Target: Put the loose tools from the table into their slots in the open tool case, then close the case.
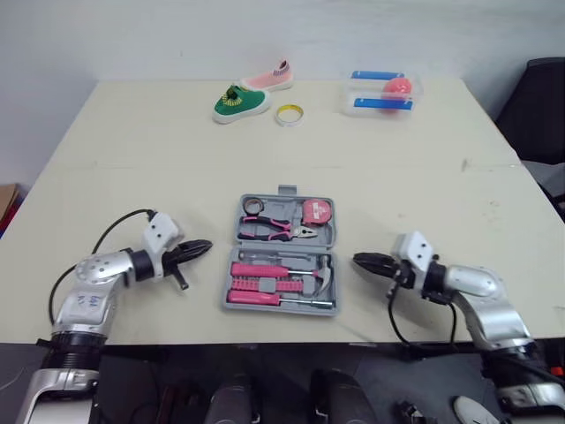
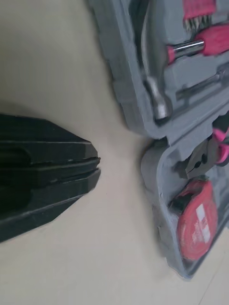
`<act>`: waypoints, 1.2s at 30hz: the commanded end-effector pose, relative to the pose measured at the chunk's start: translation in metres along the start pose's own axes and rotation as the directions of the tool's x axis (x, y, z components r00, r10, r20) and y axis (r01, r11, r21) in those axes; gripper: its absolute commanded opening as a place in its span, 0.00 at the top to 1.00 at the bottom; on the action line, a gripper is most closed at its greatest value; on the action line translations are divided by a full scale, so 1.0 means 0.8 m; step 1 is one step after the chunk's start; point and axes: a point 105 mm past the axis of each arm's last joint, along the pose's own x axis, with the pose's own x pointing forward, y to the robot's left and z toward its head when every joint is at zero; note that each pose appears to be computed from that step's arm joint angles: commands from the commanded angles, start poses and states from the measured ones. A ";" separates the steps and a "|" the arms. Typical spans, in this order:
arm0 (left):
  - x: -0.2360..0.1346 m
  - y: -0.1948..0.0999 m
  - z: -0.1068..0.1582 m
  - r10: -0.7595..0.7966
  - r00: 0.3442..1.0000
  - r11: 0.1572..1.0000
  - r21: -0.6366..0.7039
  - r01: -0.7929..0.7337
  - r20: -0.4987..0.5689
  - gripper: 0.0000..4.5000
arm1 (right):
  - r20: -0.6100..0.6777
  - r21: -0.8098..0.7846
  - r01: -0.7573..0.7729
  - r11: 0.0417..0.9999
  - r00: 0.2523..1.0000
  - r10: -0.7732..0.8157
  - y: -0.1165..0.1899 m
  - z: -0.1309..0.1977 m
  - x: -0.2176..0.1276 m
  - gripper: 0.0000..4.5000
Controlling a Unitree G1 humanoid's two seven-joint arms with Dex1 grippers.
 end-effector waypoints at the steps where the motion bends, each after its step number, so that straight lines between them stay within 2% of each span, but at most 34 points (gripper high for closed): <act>1: 0.012 -0.007 0.013 -0.039 0.999 0.999 0.024 0.038 0.025 1.00 | -0.011 -0.070 -0.007 0.998 1.000 0.006 -0.004 0.006 0.012 0.98; 11: 0.041 -0.034 0.013 -0.139 0.990 0.990 0.010 0.139 0.017 1.00 | 0.035 -0.092 -0.104 0.990 0.994 0.107 0.011 0.031 0.048 0.98; 13: 0.046 -0.045 0.017 -0.179 0.983 0.984 0.019 0.178 0.034 1.00 | 0.037 -0.093 -0.115 0.989 0.992 0.119 0.010 0.034 0.051 0.98; 21: 0.041 -0.079 0.009 -0.278 0.961 0.960 -0.024 0.278 -0.005 1.00 | -0.004 -0.086 -0.140 0.986 0.990 0.140 -0.001 0.034 0.042 0.98; 23: 0.037 -0.077 0.002 -0.269 0.963 0.963 -0.036 0.269 -0.023 1.00 | -0.015 -0.083 -0.145 0.986 0.989 0.145 -0.001 0.031 0.041 0.98; 27: 0.031 -0.052 -0.007 -0.154 0.987 0.988 -0.034 0.153 -0.041 1.00 | -0.030 -0.062 -0.155 0.986 0.988 0.153 -0.002 0.028 0.035 0.98; 29: 0.023 -0.041 -0.008 -0.124 0.992 0.989 -0.083 0.121 -0.035 1.00 | -0.065 0.022 -0.141 0.990 0.988 0.142 -0.008 0.020 0.025 0.98; 30: 0.016 -0.028 -0.005 -0.067 0.998 0.996 -0.067 0.066 -0.018 0.94 | -0.066 -0.042 -0.077 0.996 0.995 0.074 -0.022 0.022 0.018 0.85; 31: 0.010 -0.019 -0.002 -0.026 1.000 0.998 -0.051 0.025 -0.006 0.88 | -0.061 -0.094 -0.031 0.995 0.998 0.025 -0.032 0.025 0.014 0.77; 33: -0.007 -0.010 0.010 0.012 1.000 1.000 -0.026 -0.011 0.027 0.73 | -0.061 -0.061 -0.009 0.998 0.998 0.005 -0.040 0.027 -0.003 0.58; 36: -0.023 -0.005 0.020 0.032 0.998 0.999 -0.040 -0.030 0.051 0.43 | -0.058 0.012 -0.006 1.000 0.998 0.007 -0.044 0.032 -0.016 0.24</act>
